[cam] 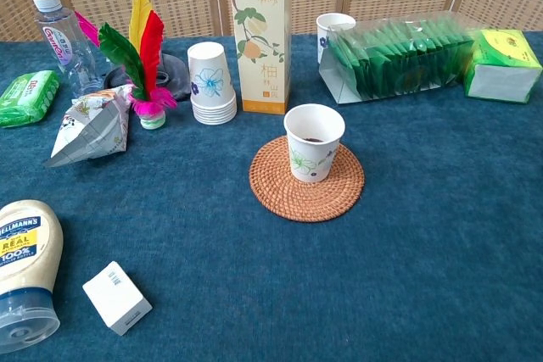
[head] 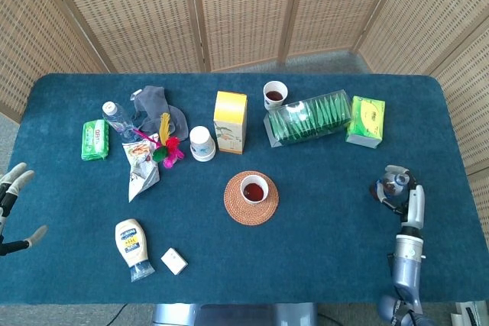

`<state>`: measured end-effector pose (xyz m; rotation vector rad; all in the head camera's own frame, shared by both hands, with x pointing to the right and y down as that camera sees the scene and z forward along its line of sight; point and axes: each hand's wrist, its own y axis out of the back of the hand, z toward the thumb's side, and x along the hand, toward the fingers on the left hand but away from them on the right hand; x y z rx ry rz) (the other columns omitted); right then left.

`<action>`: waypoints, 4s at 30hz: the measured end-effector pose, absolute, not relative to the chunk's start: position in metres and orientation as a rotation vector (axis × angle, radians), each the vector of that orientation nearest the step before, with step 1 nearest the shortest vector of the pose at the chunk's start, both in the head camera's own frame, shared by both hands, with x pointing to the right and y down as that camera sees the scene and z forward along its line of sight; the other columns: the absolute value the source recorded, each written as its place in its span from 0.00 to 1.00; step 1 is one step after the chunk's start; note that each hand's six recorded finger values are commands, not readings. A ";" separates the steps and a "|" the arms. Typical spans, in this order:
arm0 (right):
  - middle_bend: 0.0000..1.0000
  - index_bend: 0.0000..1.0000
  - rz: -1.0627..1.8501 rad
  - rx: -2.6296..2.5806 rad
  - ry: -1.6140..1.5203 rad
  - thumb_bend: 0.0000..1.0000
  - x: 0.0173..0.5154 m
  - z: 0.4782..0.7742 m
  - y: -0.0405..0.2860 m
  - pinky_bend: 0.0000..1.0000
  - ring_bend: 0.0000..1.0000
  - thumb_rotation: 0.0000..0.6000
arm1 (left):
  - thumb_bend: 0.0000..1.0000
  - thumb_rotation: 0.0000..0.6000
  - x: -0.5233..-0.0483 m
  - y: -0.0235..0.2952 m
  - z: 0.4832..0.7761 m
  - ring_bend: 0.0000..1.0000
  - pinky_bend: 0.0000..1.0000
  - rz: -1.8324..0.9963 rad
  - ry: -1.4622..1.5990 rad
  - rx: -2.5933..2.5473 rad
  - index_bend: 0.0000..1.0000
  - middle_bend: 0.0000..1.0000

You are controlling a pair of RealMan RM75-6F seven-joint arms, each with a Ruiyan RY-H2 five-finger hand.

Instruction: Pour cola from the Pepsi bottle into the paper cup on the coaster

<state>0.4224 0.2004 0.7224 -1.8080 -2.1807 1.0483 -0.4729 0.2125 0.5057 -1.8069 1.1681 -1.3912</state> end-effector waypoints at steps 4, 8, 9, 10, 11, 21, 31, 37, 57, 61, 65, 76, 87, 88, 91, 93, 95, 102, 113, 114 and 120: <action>0.26 0.39 1.054 -1.835 -2.173 0.91 0.422 0.725 0.202 0.54 0.13 1.00 | 0.29 1.00 -0.474 0.212 0.505 0.00 0.00 -1.391 1.172 -1.806 0.00 0.00; 0.21 0.32 1.056 -1.860 -2.169 0.91 0.422 0.727 0.204 0.49 0.08 1.00 | 0.29 1.00 -0.475 0.212 0.505 0.00 0.00 -1.392 1.180 -1.801 0.00 0.00; 0.18 0.29 1.054 -1.870 -2.165 0.91 0.422 0.727 0.205 0.47 0.07 1.00 | 0.29 1.00 -0.475 0.212 0.505 0.00 0.00 -1.392 1.179 -1.802 0.00 0.00; 0.16 0.26 1.052 -1.876 -2.163 0.90 0.421 0.727 0.205 0.46 0.05 1.00 | 0.29 1.00 -0.475 0.212 0.505 0.00 0.00 -1.392 1.178 -1.802 0.00 0.00; 0.15 0.23 1.049 -1.883 -2.159 0.89 0.421 0.727 0.205 0.45 0.04 1.00 | 0.29 1.00 -0.475 0.212 0.505 0.00 0.00 -1.391 1.177 -1.804 0.00 0.00; 0.00 0.00 1.052 -1.958 -2.091 0.27 0.417 0.728 0.207 0.25 0.00 1.00 | 0.29 1.00 -0.474 0.212 0.505 0.00 0.00 -1.391 1.176 -1.804 0.00 0.00; 0.00 0.00 1.050 -1.975 -2.066 0.03 0.418 0.726 0.209 0.06 0.00 1.00 | 0.29 1.00 -0.474 0.212 0.505 0.00 0.00 -1.389 1.176 -1.804 0.00 0.00; 0.00 0.00 1.046 -1.983 -2.044 0.00 0.416 0.724 0.209 0.01 0.00 1.00 | 0.29 1.00 -0.474 0.212 0.505 0.00 0.00 -1.388 1.175 -1.807 0.00 0.00; 0.00 0.00 0.995 -1.941 -2.063 0.00 0.424 0.710 0.212 0.00 0.00 1.00 | 0.29 1.00 -0.474 0.212 0.504 0.00 0.00 -1.385 1.177 -1.810 0.00 0.00; 0.00 0.00 0.984 -1.922 -2.066 0.00 0.428 0.705 0.209 0.00 0.00 1.00 | 0.29 1.00 -0.474 0.212 0.503 0.00 0.00 -1.382 1.182 -1.811 0.00 0.00; 0.00 0.00 0.966 -1.896 -2.068 0.00 0.433 0.696 0.206 0.00 0.00 1.00 | 0.29 1.00 -0.475 0.212 0.503 0.00 0.00 -1.379 1.186 -1.814 0.00 0.00; 0.00 0.00 0.882 -1.856 -2.088 0.00 0.446 0.665 0.201 0.00 0.00 1.00 | 0.29 1.00 -0.474 0.213 0.500 0.00 0.00 -1.368 1.188 -1.819 0.00 0.00; 0.00 0.00 0.813 -1.892 -1.974 0.00 0.438 0.622 0.196 0.00 0.00 1.00 | 0.29 1.00 -0.474 0.214 0.500 0.00 0.00 -1.364 1.186 -1.820 0.00 0.00; 0.00 0.00 0.811 -1.896 -1.949 0.00 0.436 0.618 0.196 0.00 0.00 1.00 | 0.29 1.00 -0.474 0.214 0.500 0.00 0.00 -1.365 1.186 -1.820 0.00 0.00; 0.00 0.00 0.809 -1.919 -1.856 0.00 0.426 0.605 0.196 0.00 0.00 1.00 | 0.29 1.00 -0.474 0.214 0.500 0.00 0.00 -1.365 1.185 -1.819 0.00 0.00; 0.00 0.00 0.822 -1.926 -1.778 0.00 0.419 0.598 0.196 0.00 0.00 1.00 | 0.29 1.00 -0.473 0.215 0.500 0.00 0.00 -1.364 1.183 -1.820 0.00 0.00; 0.00 0.00 0.831 -1.931 -1.707 0.00 0.412 0.592 0.198 0.00 0.00 1.00 | 0.29 1.00 -0.473 0.215 0.500 0.00 0.00 -1.364 1.181 -1.819 0.00 0.00; 0.00 0.00 0.907 -1.899 -1.423 0.00 0.389 0.582 0.208 0.00 0.00 1.00 | 0.29 1.00 -0.471 0.216 0.501 0.00 0.00 -1.368 1.171 -1.816 0.00 0.00; 0.00 0.00 1.077 -1.787 -1.124 0.00 0.385 0.584 0.223 0.00 0.00 1.00 | 0.29 1.00 -0.471 0.220 0.502 0.00 0.00 -1.391 1.157 -1.786 0.00 0.00; 0.00 0.00 1.099 -1.773 -1.098 0.00 0.387 0.584 0.225 0.00 0.00 1.00 | 0.29 1.00 -0.471 0.221 0.502 0.00 0.00 -1.397 1.153 -1.781 0.00 0.00; 0.00 0.00 1.153 -1.721 -1.022 0.00 0.389 0.572 0.228 0.00 0.00 1.00 | 0.29 1.00 -0.471 0.223 0.504 0.00 0.00 -1.433 1.115 -1.698 0.00 0.00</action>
